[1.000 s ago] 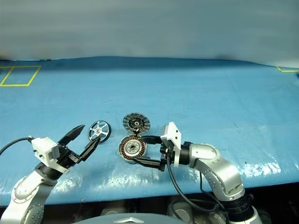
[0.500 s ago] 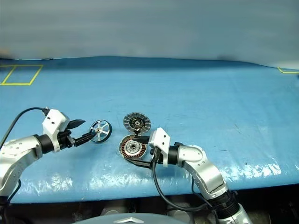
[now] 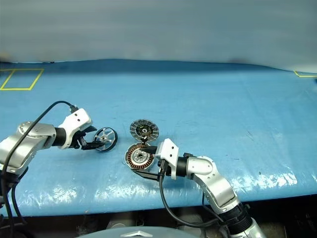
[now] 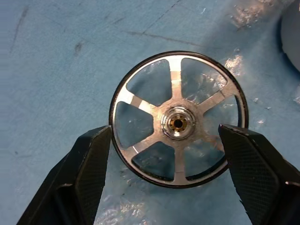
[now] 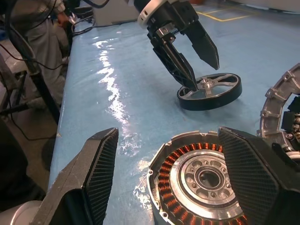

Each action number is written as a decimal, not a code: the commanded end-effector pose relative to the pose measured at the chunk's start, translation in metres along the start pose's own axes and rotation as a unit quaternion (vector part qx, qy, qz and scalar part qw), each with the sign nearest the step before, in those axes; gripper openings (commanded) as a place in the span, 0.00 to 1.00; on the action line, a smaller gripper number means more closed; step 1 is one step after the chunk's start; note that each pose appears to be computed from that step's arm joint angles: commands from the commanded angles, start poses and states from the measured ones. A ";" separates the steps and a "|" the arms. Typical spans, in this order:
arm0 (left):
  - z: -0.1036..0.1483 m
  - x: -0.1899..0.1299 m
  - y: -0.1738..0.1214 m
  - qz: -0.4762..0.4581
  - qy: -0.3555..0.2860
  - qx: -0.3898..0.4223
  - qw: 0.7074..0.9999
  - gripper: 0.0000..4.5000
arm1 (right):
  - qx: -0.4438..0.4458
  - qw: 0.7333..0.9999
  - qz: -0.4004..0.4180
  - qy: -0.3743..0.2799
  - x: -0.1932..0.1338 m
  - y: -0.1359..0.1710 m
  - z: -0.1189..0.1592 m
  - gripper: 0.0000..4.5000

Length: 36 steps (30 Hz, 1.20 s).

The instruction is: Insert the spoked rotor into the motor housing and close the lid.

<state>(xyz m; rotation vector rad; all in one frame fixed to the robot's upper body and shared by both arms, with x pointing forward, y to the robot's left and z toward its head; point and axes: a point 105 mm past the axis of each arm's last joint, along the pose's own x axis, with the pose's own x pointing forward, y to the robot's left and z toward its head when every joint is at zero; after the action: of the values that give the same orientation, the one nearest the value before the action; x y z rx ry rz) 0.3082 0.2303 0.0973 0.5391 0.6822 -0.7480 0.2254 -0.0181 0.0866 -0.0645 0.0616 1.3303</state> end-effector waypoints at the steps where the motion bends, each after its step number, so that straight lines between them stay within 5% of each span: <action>1: 0.001 0.000 0.001 -0.003 0.015 0.007 1.000 0.87 | -0.012 1.000 -0.005 -0.025 0.001 0.003 0.011 0.80; 12: -0.006 0.014 -0.005 -0.015 0.046 -0.001 0.999 0.87 | -0.011 1.000 -0.014 -0.019 0.000 0.004 0.007 0.80; 27: 0.010 0.008 0.005 0.009 0.042 0.093 0.995 0.87 | -0.016 1.000 -0.015 -0.010 -0.001 0.004 0.003 0.80; 36: 0.033 -0.001 -0.002 -0.023 -0.042 0.161 0.986 0.87 | -0.019 1.000 -0.024 0.002 -0.002 0.004 -0.003 0.80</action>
<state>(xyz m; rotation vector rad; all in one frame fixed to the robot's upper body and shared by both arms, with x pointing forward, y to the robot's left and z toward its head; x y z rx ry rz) 0.3172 0.2047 0.1032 0.7569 0.5608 -0.9193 0.2232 -0.0220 0.0753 -0.0946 0.0877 1.2740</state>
